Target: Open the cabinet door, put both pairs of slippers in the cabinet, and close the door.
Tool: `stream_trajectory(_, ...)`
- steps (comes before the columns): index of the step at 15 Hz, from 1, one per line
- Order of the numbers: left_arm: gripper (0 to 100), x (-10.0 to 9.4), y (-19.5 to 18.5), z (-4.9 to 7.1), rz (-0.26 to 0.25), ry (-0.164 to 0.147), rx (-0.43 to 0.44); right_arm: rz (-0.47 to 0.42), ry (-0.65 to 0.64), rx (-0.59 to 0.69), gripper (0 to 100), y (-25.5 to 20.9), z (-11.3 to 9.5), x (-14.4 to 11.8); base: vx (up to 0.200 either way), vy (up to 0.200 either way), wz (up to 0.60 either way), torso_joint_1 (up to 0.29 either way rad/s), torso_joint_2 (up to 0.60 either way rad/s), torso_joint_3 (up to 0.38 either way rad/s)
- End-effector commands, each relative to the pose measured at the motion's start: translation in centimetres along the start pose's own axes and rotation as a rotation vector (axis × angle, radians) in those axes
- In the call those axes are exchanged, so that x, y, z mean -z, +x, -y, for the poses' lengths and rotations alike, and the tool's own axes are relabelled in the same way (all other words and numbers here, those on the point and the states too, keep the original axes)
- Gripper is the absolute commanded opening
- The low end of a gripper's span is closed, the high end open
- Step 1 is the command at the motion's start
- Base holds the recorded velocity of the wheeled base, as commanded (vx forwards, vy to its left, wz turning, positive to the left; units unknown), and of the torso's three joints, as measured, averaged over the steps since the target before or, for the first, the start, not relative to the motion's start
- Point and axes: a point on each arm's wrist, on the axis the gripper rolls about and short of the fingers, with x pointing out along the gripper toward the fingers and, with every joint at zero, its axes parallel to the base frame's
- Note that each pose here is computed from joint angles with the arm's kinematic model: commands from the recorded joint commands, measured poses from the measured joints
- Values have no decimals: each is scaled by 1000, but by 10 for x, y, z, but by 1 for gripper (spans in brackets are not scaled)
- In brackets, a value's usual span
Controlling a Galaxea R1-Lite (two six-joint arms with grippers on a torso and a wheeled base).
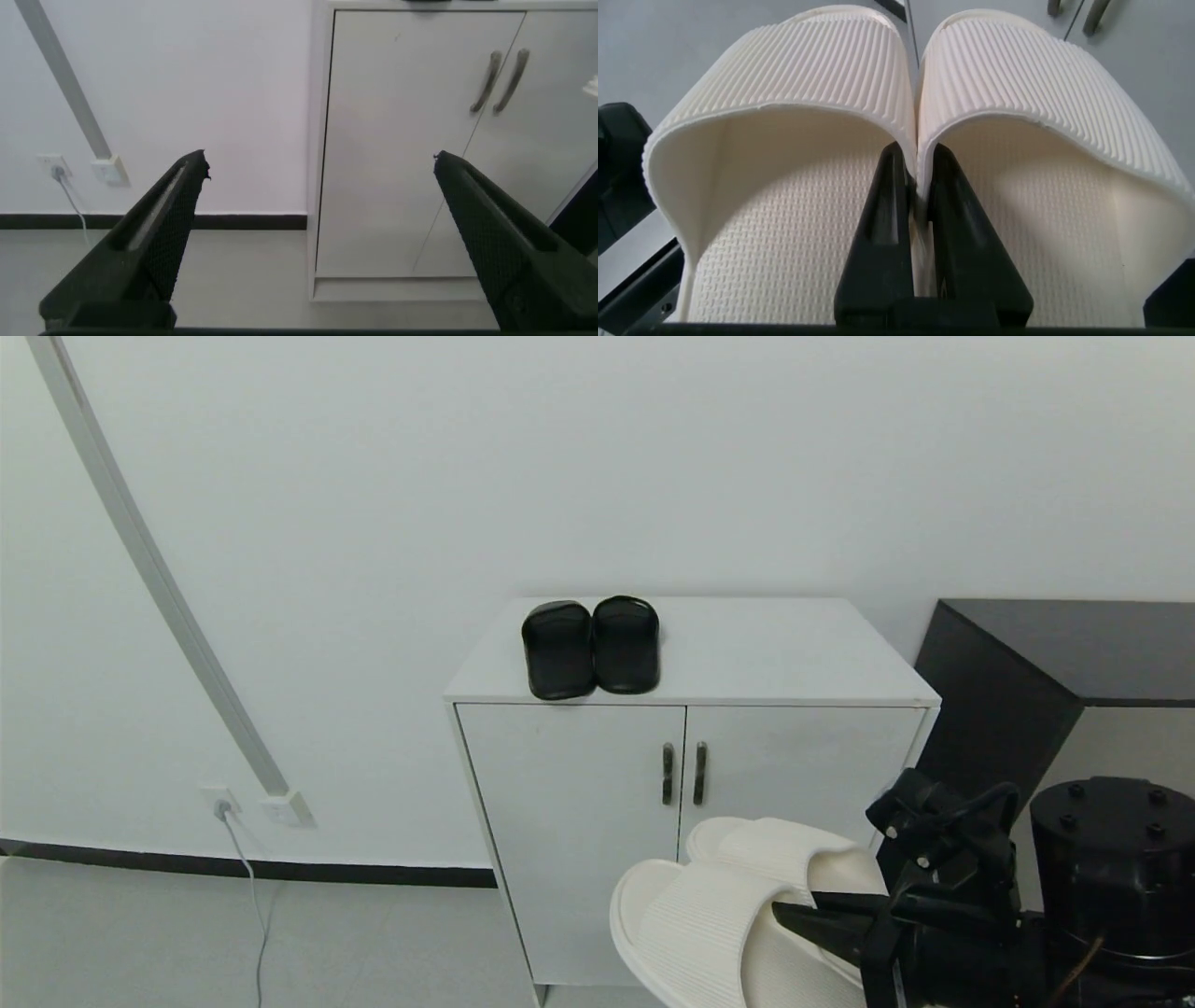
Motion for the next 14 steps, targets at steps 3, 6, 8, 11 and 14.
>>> stream_trajectory(3, 100, 0, 0, 0, -1, 0, -1, -14, -22, -4, 0, 0, 0, 4, 0, 0, 0, -212, 538, 326)
stream_trajectory(6, 100, 0, 0, 0, -1, 0, -1, -22, -30, -5, 0, 0, 0, 6, 0, 0, 0, -191, 525, 323)
stream_trajectory(8, 100, 0, 0, 0, 0, 0, -1, -25, -30, -5, 0, -1, 0, 7, 0, 0, 0, -176, 505, 317)
stream_trajectory(11, 100, 0, 0, 0, 2, 0, -1, -23, -30, -5, 0, -1, 0, 6, 0, 0, 0, -155, 484, 321)
stream_trajectory(14, 100, 0, 0, 0, -1, 0, 1, -25, -30, -5, 0, -1, 0, 7, 0, 0, 0, -134, 478, 334)
